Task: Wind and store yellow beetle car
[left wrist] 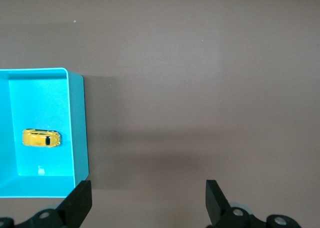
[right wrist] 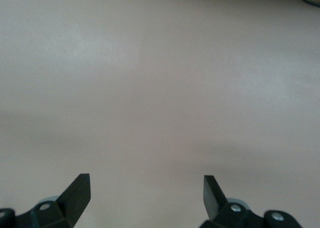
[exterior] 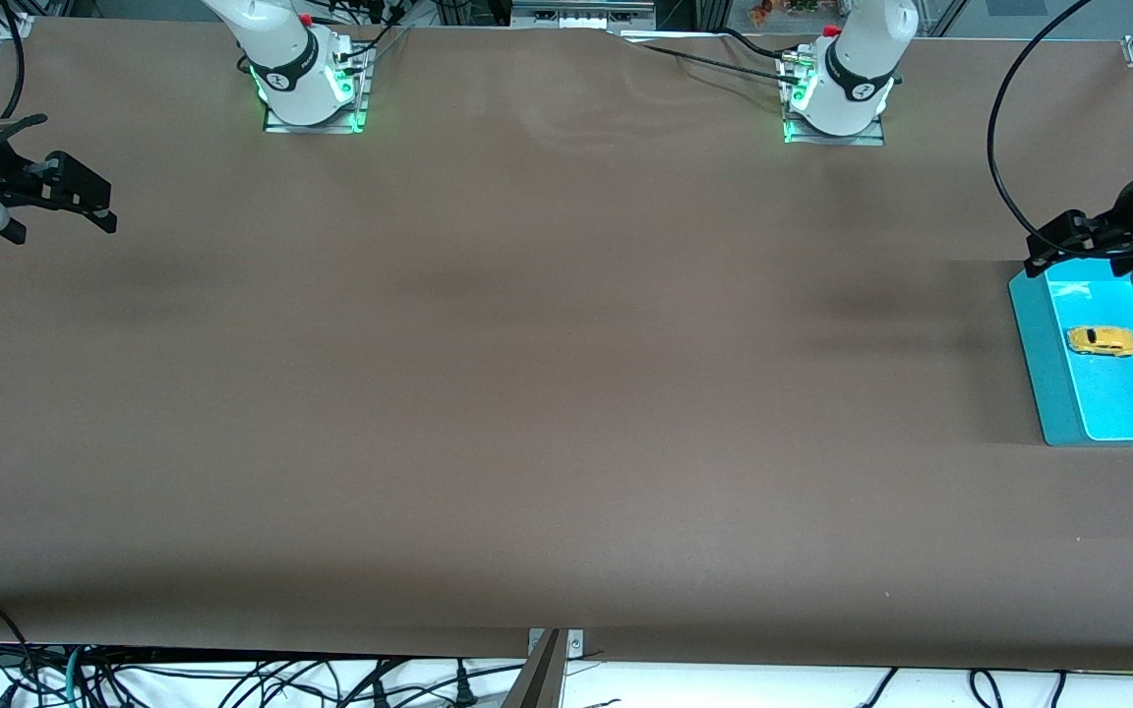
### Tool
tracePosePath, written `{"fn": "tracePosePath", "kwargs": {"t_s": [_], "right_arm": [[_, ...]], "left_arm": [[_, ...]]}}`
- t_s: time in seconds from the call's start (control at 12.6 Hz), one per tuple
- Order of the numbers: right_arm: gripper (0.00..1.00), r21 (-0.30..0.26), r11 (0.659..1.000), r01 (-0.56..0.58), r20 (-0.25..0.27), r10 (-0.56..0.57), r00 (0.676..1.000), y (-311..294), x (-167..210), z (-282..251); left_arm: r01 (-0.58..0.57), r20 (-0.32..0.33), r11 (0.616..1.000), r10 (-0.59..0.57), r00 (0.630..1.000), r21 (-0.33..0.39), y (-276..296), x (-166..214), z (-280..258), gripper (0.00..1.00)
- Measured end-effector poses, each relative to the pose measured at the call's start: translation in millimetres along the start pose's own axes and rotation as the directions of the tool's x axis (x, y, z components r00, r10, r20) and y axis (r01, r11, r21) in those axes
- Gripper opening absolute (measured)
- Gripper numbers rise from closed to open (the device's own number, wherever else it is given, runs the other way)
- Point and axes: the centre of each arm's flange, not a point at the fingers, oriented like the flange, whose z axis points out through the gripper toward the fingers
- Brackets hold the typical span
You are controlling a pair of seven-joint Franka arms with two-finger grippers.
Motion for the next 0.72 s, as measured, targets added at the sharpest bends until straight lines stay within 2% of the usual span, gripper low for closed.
{"fn": "tracePosePath", "kwargs": {"t_s": [0.72], "right_arm": [[1.0, 0.0, 1.0, 0.0, 0.001, 0.0, 1.0, 0.0, -0.1, 0.0]], "left_arm": [[-0.005, 0.002, 1.0, 0.005, 1.0, 0.0, 3.1, -2.7, 2.2, 1.0]]}}
